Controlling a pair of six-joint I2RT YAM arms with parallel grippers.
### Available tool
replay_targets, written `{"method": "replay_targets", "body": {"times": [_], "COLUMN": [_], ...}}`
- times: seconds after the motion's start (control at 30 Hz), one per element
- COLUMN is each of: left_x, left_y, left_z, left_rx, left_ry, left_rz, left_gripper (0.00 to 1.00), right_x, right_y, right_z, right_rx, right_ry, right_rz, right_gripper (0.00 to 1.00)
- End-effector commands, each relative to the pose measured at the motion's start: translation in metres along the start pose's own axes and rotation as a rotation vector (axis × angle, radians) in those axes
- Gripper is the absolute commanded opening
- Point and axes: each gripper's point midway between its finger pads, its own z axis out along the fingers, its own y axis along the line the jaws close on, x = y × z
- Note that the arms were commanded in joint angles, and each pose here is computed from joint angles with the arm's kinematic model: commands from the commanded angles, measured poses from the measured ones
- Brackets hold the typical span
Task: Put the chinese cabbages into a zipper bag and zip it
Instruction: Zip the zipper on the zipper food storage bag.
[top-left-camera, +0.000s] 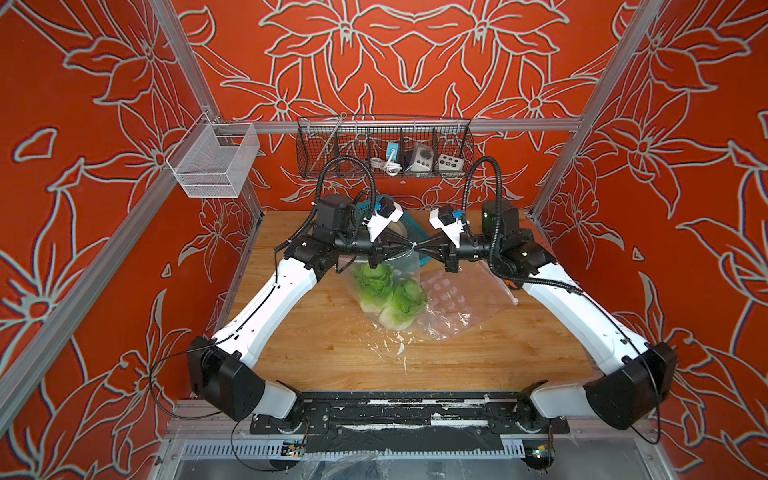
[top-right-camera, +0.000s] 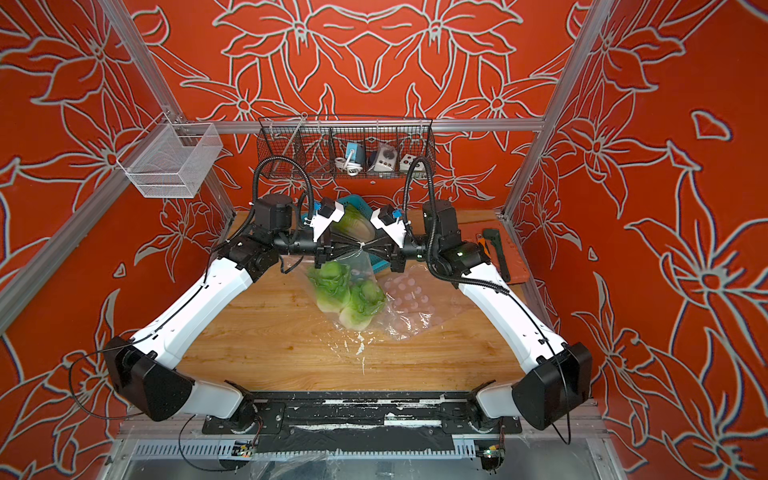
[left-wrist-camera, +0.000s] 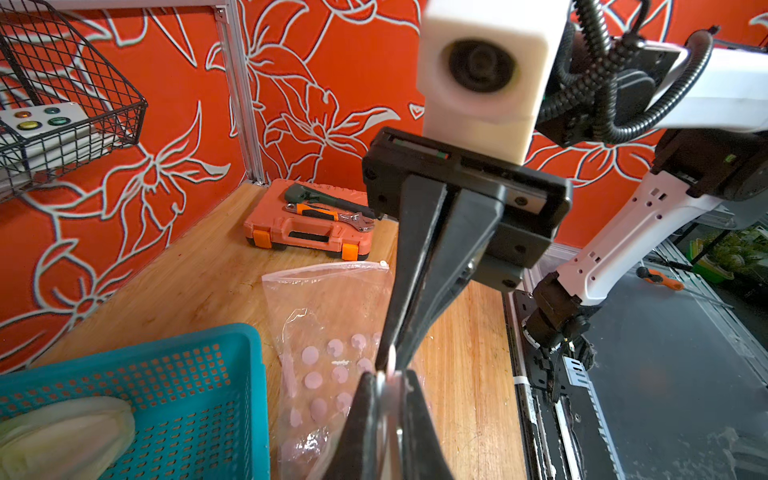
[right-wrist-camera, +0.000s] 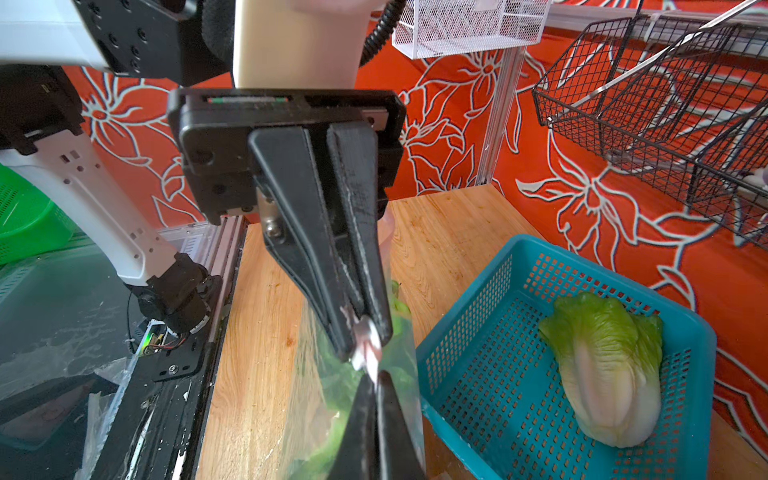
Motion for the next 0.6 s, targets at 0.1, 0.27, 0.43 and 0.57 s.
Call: {"method": "replay_targets", "body": {"times": [0.1,0.27,0.43,0.57], "left_x": [-0.008,-0.005,-0.002,0.003], "left_y": [-0.004,-0.004,0.0,0.002], "left_z": [-0.034,-0.041,-0.042,-0.044], "left_rx": [-0.056,-0.079,-0.099,-0.127], "left_ry": [-0.024,-0.026,-0.014,-0.001], "left_rz": [0.042,0.046,0.037,0.021], "left_gripper": [0.0,0.0,0.0,0.0], "right_x": [-0.005,-0.004,-0.006,-0.004], "right_y": [-0.004,-0.009,-0.009,-0.017], "right_z": [-0.014,-0.017,-0.019,-0.023], "right_rx": [0.082,0.104,0.111,0.153], "right_ry": [-0.031,-0.063,-0.069,-0.064], "right_rz": [-0.02,0.016,0.027,0.047], "right_gripper": [0.0,0.0,0.0,0.0]}}
